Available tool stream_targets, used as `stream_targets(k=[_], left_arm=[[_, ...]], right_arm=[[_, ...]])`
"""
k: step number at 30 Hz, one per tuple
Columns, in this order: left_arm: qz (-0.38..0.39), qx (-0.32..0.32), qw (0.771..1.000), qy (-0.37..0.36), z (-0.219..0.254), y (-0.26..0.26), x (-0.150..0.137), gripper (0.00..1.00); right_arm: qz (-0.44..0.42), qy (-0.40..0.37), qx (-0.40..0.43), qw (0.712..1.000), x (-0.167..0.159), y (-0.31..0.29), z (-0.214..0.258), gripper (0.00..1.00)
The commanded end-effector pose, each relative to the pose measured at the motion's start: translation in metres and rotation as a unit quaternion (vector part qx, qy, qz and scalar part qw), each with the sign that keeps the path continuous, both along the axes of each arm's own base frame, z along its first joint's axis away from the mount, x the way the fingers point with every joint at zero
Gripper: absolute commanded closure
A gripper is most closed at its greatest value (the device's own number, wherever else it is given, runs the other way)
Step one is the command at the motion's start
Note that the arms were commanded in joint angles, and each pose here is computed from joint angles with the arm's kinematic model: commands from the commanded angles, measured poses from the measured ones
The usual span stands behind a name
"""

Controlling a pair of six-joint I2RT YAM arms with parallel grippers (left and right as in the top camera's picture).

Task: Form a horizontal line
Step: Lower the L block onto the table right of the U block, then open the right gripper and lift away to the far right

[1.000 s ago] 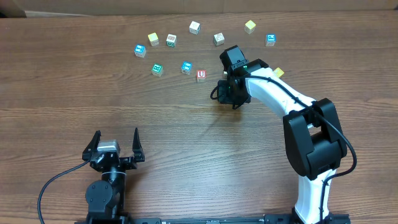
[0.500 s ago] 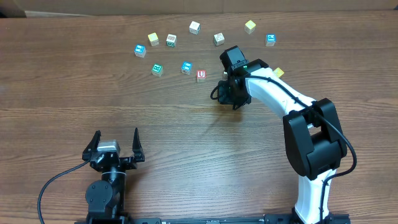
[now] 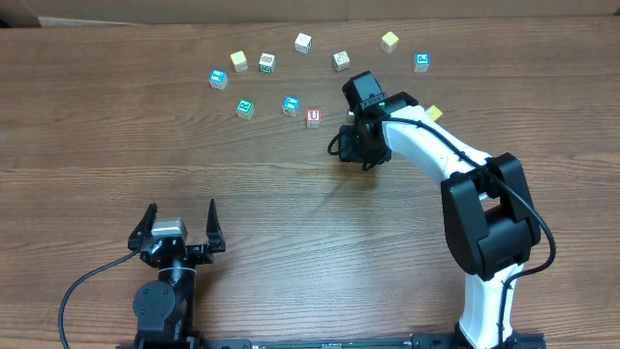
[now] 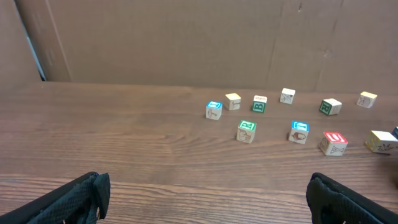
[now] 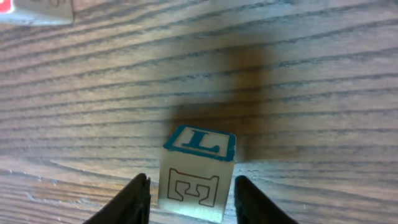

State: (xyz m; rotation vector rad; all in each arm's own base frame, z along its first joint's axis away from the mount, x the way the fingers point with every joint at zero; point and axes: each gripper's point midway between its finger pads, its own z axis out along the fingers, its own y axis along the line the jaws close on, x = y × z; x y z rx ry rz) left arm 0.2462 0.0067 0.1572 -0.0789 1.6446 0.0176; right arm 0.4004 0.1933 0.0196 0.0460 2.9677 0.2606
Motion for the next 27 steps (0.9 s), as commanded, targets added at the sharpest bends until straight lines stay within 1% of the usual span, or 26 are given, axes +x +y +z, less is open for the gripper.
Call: stream_targets(k=[1, 8, 17, 19, 24, 27], left_arm=[[-0.004, 0.011, 1.0, -0.002, 0.0008, -0.0017, -0.0003, 0.0], [-0.004, 0.011, 1.0, -0.002, 0.0008, -0.0017, -0.0003, 0.0], [-0.004, 0.011, 1.0, -0.002, 0.0008, -0.0017, -0.0003, 0.0], [-0.004, 0.011, 1.0, -0.002, 0.0008, -0.0017, -0.0003, 0.0], [-0.004, 0.011, 1.0, -0.002, 0.0008, -0.0017, -0.0003, 0.0], [-0.004, 0.011, 1.0, -0.002, 0.0008, -0.0017, -0.0003, 0.0]], right_arm=[[0.002, -0.005, -0.003, 1.0, -0.0003, 0.0, 0.0009, 0.64], [0.044, -0.012, -0.01, 0.999, -0.0004, 0.0, 0.0008, 0.68], [0.051, -0.014, -0.011, 0.999, -0.0004, 0.0, 0.0008, 0.67], [0.051, -0.014, -0.011, 0.999, -0.0004, 0.0, 0.0008, 0.64], [0.051, -0.014, -0.011, 0.999, -0.0003, 0.0001, 0.0009, 0.47], [0.051, -0.019, -0.009, 0.998, 0.0024, 0.0014, 0.0017, 0.44]])
